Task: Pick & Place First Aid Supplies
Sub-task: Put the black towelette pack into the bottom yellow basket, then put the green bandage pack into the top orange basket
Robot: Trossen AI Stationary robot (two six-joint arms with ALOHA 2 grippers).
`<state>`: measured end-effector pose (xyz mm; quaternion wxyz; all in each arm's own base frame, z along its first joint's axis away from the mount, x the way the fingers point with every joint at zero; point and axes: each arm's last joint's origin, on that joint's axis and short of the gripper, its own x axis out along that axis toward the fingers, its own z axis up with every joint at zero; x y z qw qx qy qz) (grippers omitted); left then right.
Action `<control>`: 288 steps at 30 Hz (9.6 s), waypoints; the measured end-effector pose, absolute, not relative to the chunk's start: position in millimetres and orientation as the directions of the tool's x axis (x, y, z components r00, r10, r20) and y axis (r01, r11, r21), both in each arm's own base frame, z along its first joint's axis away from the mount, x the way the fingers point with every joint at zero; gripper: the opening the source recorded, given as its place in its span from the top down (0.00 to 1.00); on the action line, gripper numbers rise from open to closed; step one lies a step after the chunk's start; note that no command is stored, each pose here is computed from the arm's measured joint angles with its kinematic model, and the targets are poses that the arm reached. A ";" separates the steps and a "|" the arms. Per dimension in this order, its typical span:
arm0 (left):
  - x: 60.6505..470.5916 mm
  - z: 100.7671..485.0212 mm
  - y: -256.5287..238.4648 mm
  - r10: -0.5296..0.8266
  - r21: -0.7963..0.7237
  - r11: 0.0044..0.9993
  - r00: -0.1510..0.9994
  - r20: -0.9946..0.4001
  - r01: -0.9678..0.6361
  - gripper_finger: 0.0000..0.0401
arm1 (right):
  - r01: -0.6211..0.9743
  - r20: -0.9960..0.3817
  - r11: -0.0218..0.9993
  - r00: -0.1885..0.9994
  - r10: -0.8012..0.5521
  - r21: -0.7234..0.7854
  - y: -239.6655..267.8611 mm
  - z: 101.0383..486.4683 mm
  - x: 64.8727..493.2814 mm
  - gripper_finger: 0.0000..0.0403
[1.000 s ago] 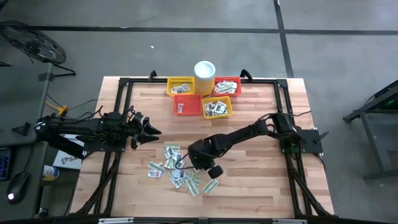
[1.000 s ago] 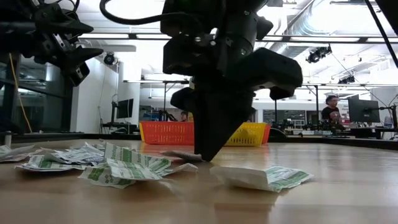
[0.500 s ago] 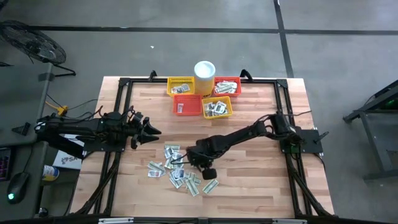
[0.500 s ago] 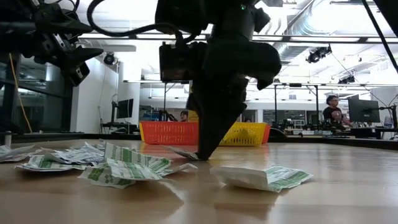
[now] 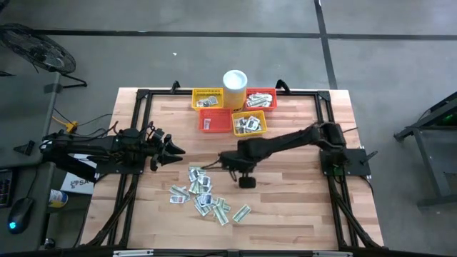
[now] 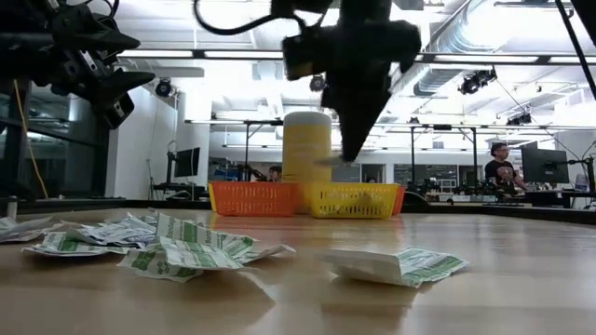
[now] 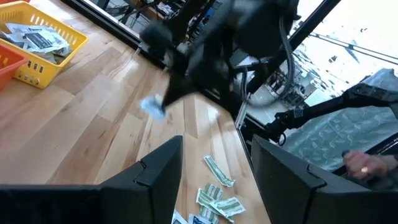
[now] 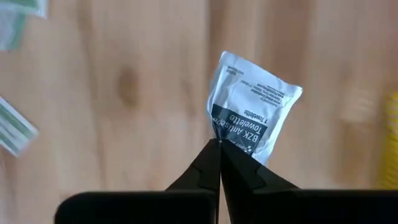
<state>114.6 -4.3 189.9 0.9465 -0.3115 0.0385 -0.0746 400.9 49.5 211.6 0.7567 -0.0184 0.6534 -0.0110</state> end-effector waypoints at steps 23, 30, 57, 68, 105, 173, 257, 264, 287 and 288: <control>114.6 189.9 -4.3 -0.165 -0.595 0.795 0.986 -0.026 0.117 0.52 | -0.300 -0.931 0.884 0.187 -0.313 -0.357 -69.1 231.4 335.4 1.00; 114.6 189.9 -4.3 -0.165 -0.595 0.795 0.986 -0.026 0.117 0.52 | -0.339 -0.914 0.862 0.284 -0.289 -0.377 -103.7 229.4 337.0 1.00; 114.6 189.8 -4.2 -0.165 -0.595 0.795 0.986 -0.026 0.117 0.52 | -0.362 -0.929 0.869 0.275 -0.246 -0.338 -131.5 190.8 351.5 0.87; 114.6 189.7 -4.2 -0.165 -0.595 0.795 0.986 -0.027 0.117 0.52 | -0.121 -0.910 0.941 0.317 -0.266 -0.317 -115.5 212.8 348.6 0.60; 114.6 189.7 -4.2 -0.165 -0.595 0.795 0.986 -0.027 0.117 0.52 | 0.634 -0.906 0.648 0.294 0.304 0.423 122.6 188.6 360.4 0.54; 114.6 189.7 -4.3 -0.165 -0.595 0.795 0.986 -0.027 0.117 0.52 | 0.765 -0.979 0.621 0.062 0.192 0.170 160.2 108.5 378.9 1.00; 114.6 189.7 -4.2 -0.165 -0.595 0.795 0.986 -0.027 0.117 0.52 | 0.500 -0.884 0.846 0.292 -0.365 -0.185 -295.4 244.9 267.9 1.00; 114.6 189.8 -4.2 -0.165 -0.595 0.795 0.986 -0.026 0.117 0.52 | 0.728 -0.904 0.681 0.234 -0.359 -0.082 -301.8 224.4 272.3 1.00; 114.6 189.7 -4.2 -0.164 -0.595 0.795 0.986 -0.027 0.116 0.52 | 0.923 -0.931 0.384 0.157 -0.331 0.019 -280.4 171.8 266.4 0.96; 114.6 189.8 -4.2 -0.165 -0.595 0.795 0.986 -0.026 0.117 0.52 | 0.920 -0.931 0.392 0.163 -0.327 0.023 -280.3 171.8 266.6 0.94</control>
